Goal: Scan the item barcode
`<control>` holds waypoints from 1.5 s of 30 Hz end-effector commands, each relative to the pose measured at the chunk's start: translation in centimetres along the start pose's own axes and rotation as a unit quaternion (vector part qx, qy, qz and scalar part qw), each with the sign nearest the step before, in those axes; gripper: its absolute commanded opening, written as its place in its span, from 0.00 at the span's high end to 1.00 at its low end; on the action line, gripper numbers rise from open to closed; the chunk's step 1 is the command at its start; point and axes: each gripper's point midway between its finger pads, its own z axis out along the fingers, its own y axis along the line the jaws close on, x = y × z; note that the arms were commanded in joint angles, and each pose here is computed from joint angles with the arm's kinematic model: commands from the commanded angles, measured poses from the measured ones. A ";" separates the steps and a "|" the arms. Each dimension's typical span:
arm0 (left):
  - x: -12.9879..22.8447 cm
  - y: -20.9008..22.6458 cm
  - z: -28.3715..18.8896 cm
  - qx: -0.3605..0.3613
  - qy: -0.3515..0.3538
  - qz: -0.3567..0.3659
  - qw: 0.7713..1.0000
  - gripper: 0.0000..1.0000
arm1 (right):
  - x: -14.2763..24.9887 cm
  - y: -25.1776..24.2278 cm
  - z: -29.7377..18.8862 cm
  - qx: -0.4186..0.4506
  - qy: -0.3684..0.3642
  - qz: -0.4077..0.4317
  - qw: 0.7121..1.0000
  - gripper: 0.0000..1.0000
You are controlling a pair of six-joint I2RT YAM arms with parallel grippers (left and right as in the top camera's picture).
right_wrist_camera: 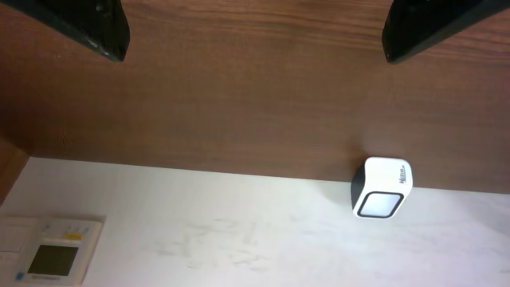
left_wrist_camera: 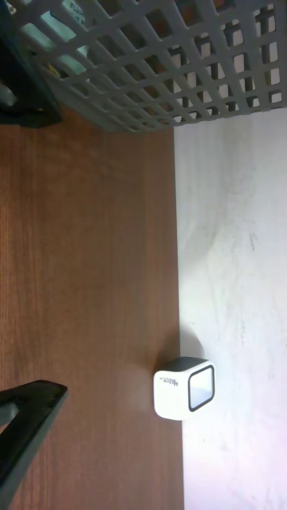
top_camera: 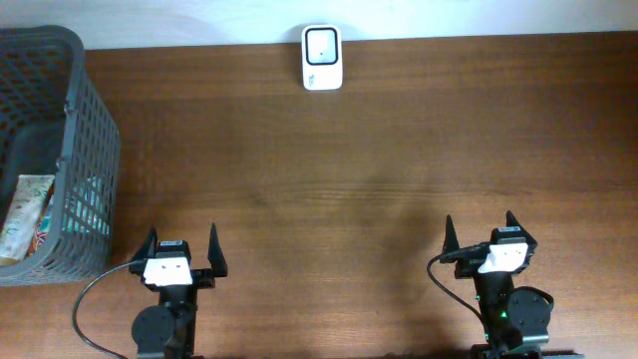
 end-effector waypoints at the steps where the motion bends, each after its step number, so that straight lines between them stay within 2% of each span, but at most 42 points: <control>1: 0.1 0.0 0.0 0.002 0.000 0.008 1.000 0.01 | 0.3 0.1 0.0 -0.001 0.002 -0.004 1.000 0.01; 34: -0.1 -0.1 0.0 0.004 -0.005 0.006 1.000 0.01 | 0.3 0.1 0.0 -0.001 0.002 -0.004 1.000 0.01; 35: -0.6 -0.8 -0.1 0.024 -0.015 -0.005 1.000 0.01 | 0.3 0.1 0.0 -0.001 0.002 -0.004 1.000 0.02; 37: -1.9 -3.6 -0.5 0.107 -0.038 -0.026 0.993 0.01 | 0.3 0.1 0.0 -0.001 0.002 -0.004 1.000 0.01; 39: -3.2 -5.7 -1.3 0.173 -0.066 -0.020 0.983 0.01 | 0.3 0.1 0.0 -0.001 0.002 -0.004 1.000 0.01; 40: -5.4 -7.4 -2.4 0.225 -0.113 -0.006 0.968 0.01 | 0.3 0.1 0.0 -0.001 0.002 -0.004 1.000 0.01; 42: -10.4 -8.8 -5.2 0.271 -0.231 0.031 0.934 0.01 | 0.3 0.1 0.0 -0.001 0.002 -0.004 1.000 0.01; 44: -14.2 -8.5 -7.6 0.260 -0.322 0.051 0.909 0.01 | 0.3 0.1 0.0 -0.001 0.002 -0.004 1.000 0.01; 45: -16.7 -7.5 -9.1 0.230 -0.378 0.055 0.895 0.01 | 0.3 0.1 0.0 -0.001 0.002 -0.004 1.000 0.01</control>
